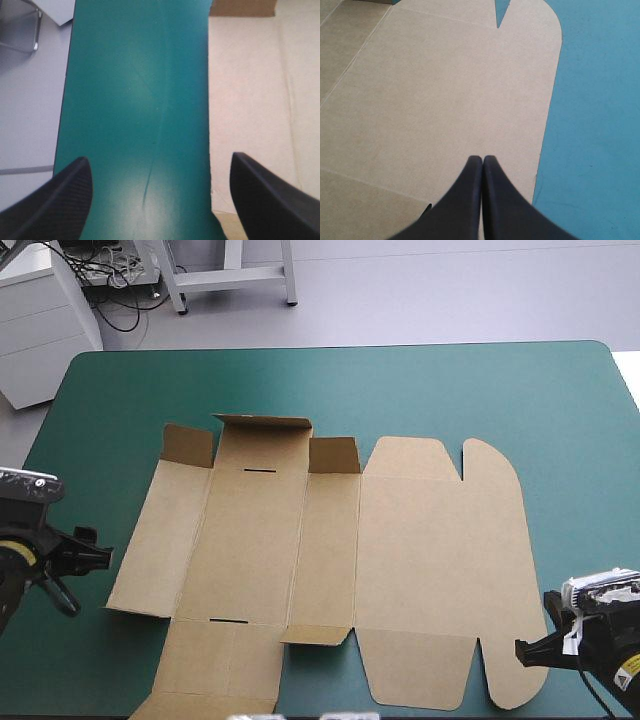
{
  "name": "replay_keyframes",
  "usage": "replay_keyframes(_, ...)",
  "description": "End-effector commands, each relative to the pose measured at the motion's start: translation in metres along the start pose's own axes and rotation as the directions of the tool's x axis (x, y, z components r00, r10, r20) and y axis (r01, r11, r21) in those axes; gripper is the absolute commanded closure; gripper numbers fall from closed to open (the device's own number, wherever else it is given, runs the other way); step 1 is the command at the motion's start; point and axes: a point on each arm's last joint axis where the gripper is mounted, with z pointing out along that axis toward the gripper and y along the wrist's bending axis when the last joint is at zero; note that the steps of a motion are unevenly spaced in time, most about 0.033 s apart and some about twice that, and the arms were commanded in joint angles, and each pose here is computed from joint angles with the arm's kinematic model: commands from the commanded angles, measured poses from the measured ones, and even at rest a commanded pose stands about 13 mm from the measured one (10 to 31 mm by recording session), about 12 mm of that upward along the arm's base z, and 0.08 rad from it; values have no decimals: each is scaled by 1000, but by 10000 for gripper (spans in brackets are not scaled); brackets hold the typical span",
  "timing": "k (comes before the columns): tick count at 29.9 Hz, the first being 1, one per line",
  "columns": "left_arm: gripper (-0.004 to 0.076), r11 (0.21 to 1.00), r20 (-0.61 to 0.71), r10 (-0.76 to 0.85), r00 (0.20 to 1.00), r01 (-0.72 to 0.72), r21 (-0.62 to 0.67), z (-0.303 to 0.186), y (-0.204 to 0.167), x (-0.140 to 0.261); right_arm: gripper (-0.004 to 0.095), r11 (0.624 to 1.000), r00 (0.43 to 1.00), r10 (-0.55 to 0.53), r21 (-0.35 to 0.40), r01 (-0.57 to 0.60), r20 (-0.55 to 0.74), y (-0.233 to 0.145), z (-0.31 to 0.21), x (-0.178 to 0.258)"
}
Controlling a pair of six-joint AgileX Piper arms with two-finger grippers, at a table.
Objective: Fold the box
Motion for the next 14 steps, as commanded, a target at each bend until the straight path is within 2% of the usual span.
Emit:
replay_keyframes(1,183,998,-3,34,999,-35,-49,11,4,-22,931,1000,998,-28,10,27,61,-1,-3,-9)
replay_keyframes(5,183,997,-64,-3,998,-2,-78,32,8,-27,931,999,997,-38,8,38,61,0,-3,-9)
replay_keyframes(8,183,991,-96,-93,991,83,-101,49,22,-27,931,999,997,-48,8,48,57,0,-3,-9)
replay_keyframes(11,183,979,-92,-200,976,195,-61,68,36,-29,931,998,997,-56,9,56,56,0,-3,-9)
replay_keyframes(14,183,958,-174,-276,945,284,22,92,44,-25,931,998,997,-55,7,54,57,0,-3,-9)
